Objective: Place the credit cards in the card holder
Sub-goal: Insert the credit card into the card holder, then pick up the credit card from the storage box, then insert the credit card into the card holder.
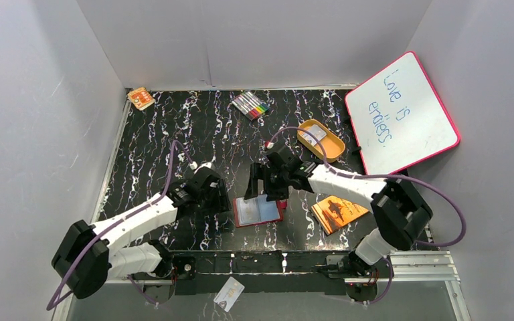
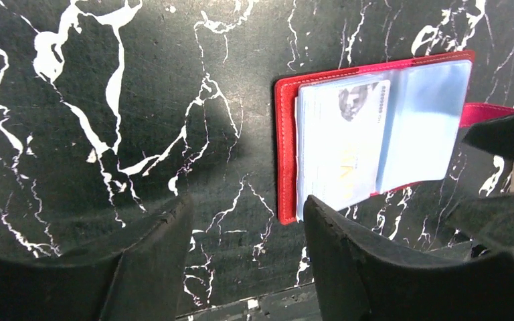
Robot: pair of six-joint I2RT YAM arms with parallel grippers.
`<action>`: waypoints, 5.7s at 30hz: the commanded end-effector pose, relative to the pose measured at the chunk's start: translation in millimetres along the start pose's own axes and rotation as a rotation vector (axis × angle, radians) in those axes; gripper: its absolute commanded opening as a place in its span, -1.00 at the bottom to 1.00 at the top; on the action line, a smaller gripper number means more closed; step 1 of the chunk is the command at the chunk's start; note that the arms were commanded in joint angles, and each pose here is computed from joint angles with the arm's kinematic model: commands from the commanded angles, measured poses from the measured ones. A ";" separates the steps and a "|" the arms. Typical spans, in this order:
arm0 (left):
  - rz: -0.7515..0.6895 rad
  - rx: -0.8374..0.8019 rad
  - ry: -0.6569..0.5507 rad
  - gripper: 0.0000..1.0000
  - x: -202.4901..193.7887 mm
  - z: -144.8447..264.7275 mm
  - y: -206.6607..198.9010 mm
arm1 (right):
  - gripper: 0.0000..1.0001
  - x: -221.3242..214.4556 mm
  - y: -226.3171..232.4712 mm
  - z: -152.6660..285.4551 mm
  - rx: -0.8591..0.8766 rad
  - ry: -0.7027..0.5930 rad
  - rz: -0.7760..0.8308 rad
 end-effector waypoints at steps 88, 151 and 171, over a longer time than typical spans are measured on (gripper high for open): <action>0.066 0.015 -0.131 0.28 3.5 43.0 21.0 | -0.71 182.2 -236.3 66.8 -0.340 -0.738 -0.605; -0.002 -0.311 -0.201 0.34 40.8 84.3 -51.0 | -1.00 83.4 -13.0 236.2 0.379 -0.404 -0.242; -0.190 -0.178 -0.003 0.43 -3.3 4.5 -129.8 | -1.00 -31.2 -98.3 113.6 -0.025 -0.208 -0.099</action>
Point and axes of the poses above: each gripper's point midway between its finger pads, its own z axis back along the fingers, its own y axis along the line the jaws close on, x = y × z, the point moved 6 cm from there along z, back along the fingers, and after that the axes turned 6 degrees about z, right-handed, at the moved point
